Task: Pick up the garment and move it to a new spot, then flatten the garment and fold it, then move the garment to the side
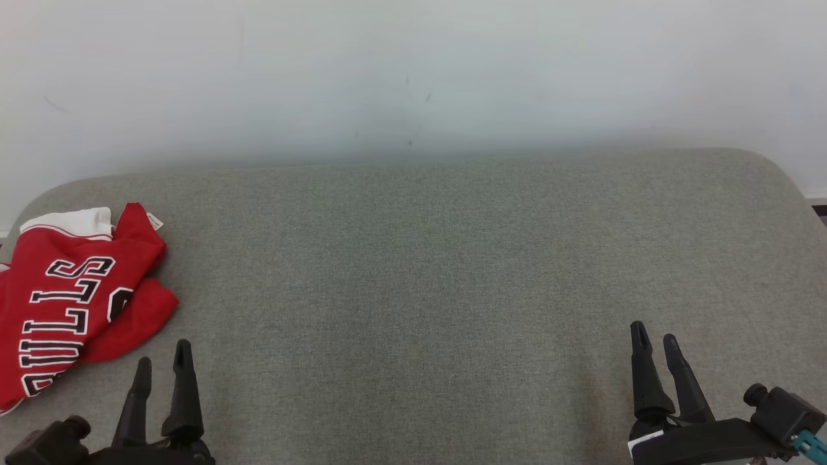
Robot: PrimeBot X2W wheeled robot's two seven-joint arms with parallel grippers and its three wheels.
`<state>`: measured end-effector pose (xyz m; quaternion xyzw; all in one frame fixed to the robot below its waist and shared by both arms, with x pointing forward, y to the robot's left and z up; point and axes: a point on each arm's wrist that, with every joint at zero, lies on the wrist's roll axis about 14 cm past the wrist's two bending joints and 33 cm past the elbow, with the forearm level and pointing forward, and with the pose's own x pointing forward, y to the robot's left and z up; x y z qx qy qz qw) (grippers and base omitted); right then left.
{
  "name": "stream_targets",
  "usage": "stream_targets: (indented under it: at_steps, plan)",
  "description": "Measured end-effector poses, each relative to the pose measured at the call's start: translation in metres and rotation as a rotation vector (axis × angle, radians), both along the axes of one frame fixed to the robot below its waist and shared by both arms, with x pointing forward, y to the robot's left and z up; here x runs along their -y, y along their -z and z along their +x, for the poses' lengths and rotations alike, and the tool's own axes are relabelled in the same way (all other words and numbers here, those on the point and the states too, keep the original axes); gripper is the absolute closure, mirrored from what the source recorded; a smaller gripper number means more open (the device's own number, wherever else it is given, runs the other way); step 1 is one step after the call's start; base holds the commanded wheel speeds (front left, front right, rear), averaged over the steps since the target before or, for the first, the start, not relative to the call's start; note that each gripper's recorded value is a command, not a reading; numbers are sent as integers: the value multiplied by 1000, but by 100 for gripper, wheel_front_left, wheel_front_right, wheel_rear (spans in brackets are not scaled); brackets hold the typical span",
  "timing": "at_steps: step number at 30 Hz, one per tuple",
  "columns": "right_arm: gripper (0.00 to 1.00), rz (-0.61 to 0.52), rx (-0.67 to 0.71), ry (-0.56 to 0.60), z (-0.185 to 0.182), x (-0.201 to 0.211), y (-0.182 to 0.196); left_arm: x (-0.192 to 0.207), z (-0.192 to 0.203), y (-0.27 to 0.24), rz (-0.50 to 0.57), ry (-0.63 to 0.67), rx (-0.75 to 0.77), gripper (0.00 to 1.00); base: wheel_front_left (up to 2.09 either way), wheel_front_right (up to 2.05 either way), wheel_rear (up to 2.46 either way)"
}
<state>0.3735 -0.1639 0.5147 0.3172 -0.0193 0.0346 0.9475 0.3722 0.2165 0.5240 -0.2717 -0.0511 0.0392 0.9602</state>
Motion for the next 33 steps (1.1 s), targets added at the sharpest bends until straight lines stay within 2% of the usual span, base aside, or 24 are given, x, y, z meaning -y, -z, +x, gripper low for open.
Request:
stream_targets:
  at_steps: [20,33]
  plan:
    - [0,-200,55,-20,-1,-9,-7,-2,-4,-9,241,-15,23,0,0,0,0]
    - [0,-316,87,-39,-3,-16,-9,0,-8,-12,352,-11,37,0,0,0,0]
